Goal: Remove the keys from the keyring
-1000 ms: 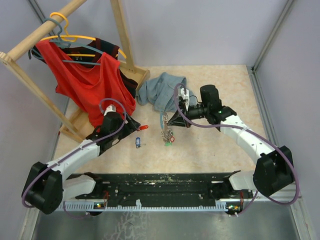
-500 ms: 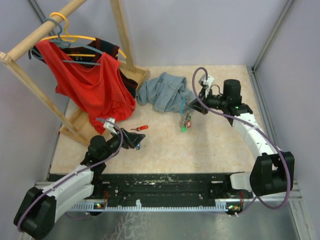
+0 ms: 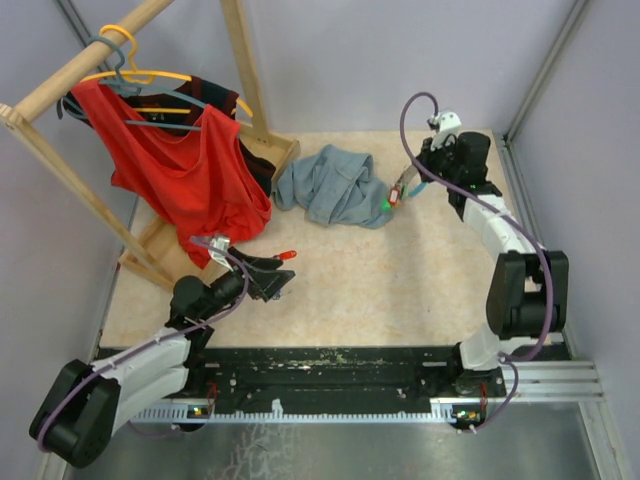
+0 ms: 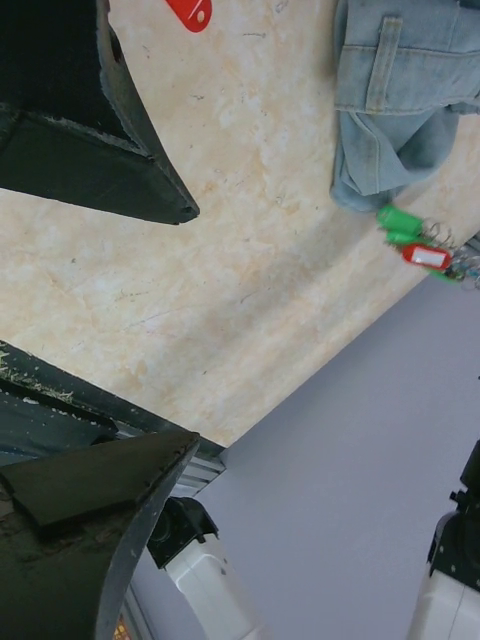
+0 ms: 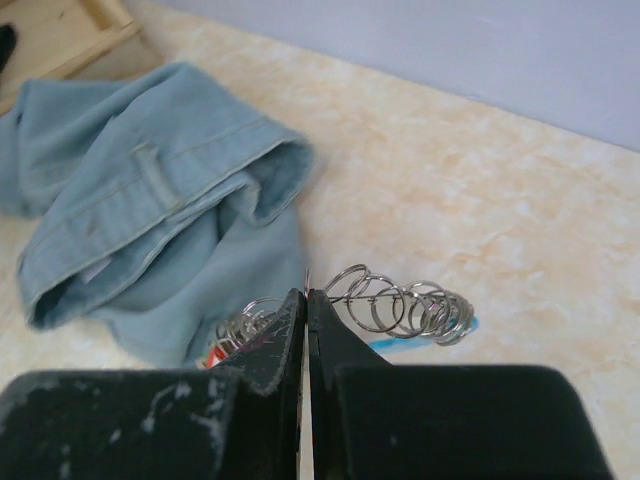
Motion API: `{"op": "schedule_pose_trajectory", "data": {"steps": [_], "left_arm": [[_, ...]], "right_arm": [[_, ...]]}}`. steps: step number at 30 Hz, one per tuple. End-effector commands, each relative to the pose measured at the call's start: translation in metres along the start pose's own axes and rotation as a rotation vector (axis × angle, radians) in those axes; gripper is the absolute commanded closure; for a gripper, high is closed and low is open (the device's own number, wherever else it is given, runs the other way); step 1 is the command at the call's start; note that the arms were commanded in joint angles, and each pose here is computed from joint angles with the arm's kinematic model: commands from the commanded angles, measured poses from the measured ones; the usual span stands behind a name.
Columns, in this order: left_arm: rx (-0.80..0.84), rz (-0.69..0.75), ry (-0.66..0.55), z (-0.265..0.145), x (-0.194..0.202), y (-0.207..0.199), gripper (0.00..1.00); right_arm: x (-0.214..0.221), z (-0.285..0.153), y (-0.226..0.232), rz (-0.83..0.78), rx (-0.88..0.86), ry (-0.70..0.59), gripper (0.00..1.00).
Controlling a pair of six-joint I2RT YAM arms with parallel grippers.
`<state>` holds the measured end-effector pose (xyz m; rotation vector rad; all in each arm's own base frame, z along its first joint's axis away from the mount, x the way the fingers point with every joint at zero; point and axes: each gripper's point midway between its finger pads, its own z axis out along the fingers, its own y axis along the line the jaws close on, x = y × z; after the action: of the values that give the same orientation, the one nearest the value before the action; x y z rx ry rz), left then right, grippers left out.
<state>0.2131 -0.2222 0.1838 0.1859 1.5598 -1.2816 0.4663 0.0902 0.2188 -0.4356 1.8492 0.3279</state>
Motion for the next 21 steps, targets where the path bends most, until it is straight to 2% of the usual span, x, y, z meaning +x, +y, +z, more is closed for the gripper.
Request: {"op": "schedule_pose_trajectory", "data": {"steps": [1,5,9,12,15,17,19,21], "left_arm": [[0.052,0.041,-0.025,-0.006,-0.006,-0.012,0.12],[0.034,0.058,-0.028,-0.008,-0.009,-0.012,0.12],[0.033,0.077,-0.036,-0.008,-0.015,-0.015,0.12],[0.042,0.092,-0.044,-0.006,-0.02,-0.019,0.12],[0.059,0.099,-0.024,-0.001,-0.022,-0.022,0.12],[0.072,0.102,-0.006,0.002,-0.021,-0.024,0.13],[0.072,0.103,0.009,0.004,-0.019,-0.024,0.13],[0.063,0.109,0.024,0.006,-0.018,-0.022,0.14]], "right_arm": [[-0.084,0.013,-0.04,0.031,0.095,-0.261,1.0],[-0.046,0.035,-0.059,0.059,0.089,-0.193,1.0],[0.01,0.031,-0.064,0.064,0.039,-0.103,1.0],[0.056,0.024,-0.063,0.089,-0.009,0.025,0.97],[0.083,0.005,-0.06,0.131,-0.078,0.1,0.88],[0.087,-0.014,-0.057,0.141,-0.124,0.112,0.76],[0.08,-0.037,-0.051,0.074,-0.153,0.104,0.63],[0.073,-0.056,-0.043,-0.026,-0.152,0.101,0.54]]}}
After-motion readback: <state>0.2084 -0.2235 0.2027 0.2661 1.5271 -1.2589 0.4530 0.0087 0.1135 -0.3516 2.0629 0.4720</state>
